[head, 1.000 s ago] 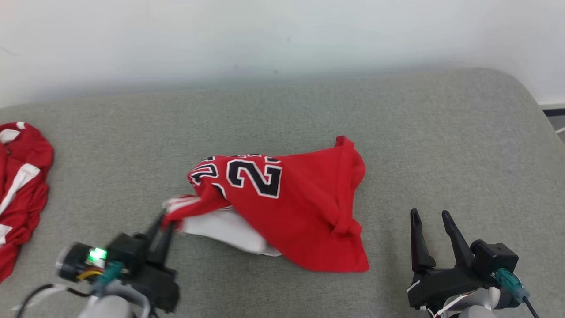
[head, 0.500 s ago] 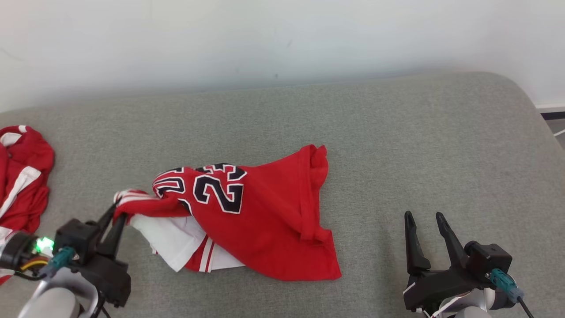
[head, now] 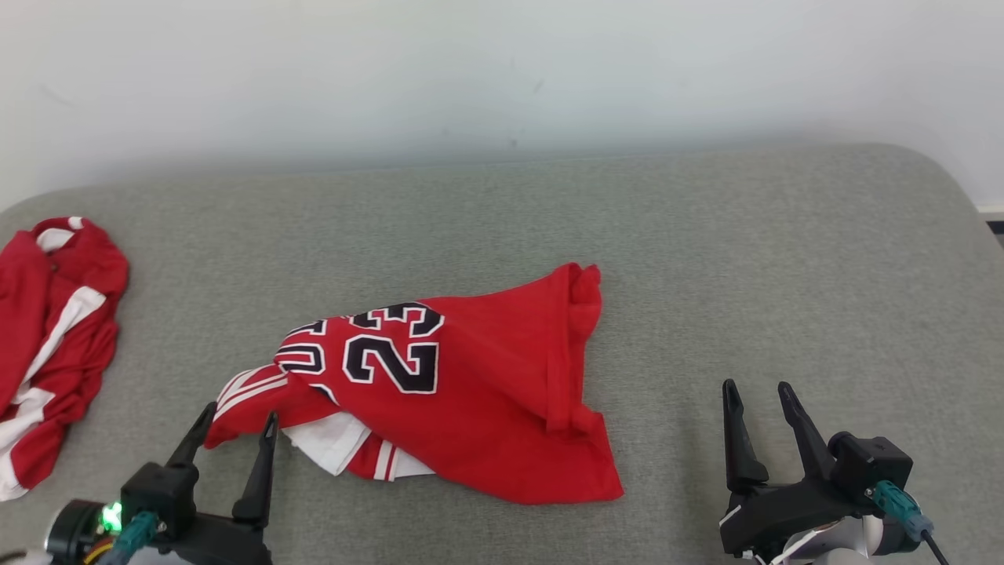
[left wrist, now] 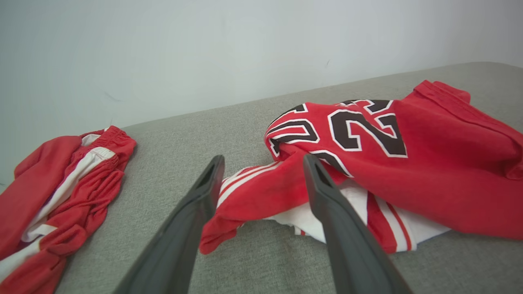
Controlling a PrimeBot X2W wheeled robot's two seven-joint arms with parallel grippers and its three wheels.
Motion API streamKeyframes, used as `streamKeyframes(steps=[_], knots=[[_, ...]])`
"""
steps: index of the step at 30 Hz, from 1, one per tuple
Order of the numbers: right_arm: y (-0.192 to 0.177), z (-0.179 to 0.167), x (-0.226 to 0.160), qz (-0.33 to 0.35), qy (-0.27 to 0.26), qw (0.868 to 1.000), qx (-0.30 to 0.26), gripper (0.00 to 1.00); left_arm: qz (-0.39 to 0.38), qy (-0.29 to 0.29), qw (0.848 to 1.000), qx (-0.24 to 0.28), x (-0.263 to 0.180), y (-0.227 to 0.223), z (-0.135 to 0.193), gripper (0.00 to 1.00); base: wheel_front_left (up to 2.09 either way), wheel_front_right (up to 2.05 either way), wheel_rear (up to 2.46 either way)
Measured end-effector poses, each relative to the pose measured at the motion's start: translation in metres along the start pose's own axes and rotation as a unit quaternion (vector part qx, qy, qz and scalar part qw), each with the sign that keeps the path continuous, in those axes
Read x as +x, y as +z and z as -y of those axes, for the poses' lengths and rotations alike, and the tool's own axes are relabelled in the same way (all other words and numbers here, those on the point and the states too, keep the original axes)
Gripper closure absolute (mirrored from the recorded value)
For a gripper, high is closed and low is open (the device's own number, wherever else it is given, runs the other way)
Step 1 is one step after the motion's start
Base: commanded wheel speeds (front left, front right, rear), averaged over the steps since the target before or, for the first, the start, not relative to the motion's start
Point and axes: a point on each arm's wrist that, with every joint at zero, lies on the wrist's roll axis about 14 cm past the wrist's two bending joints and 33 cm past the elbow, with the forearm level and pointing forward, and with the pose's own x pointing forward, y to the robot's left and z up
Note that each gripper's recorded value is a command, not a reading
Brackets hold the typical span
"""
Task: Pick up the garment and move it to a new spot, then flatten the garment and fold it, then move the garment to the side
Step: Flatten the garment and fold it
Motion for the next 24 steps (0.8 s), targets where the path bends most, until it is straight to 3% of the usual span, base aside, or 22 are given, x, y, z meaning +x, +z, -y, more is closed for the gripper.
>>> streamKeyframes(steps=[13, 24], knots=[[-0.004, -0.022, 0.010, -0.007, 0.033, 0.999, 0.003, 0.00, 0.076, 0.110, 0.990, -0.054, -0.038, 0.039, -0.022, 0.00, 0.00, 0.00, 0.00], [-0.010, -0.044, 0.011, -0.023, 0.066, 0.998, 0.004, 0.00, 0.090, 0.169, 0.979, -0.064, -0.059, 0.044, -0.040, 0.00, 0.00, 0.00, 0.00]])
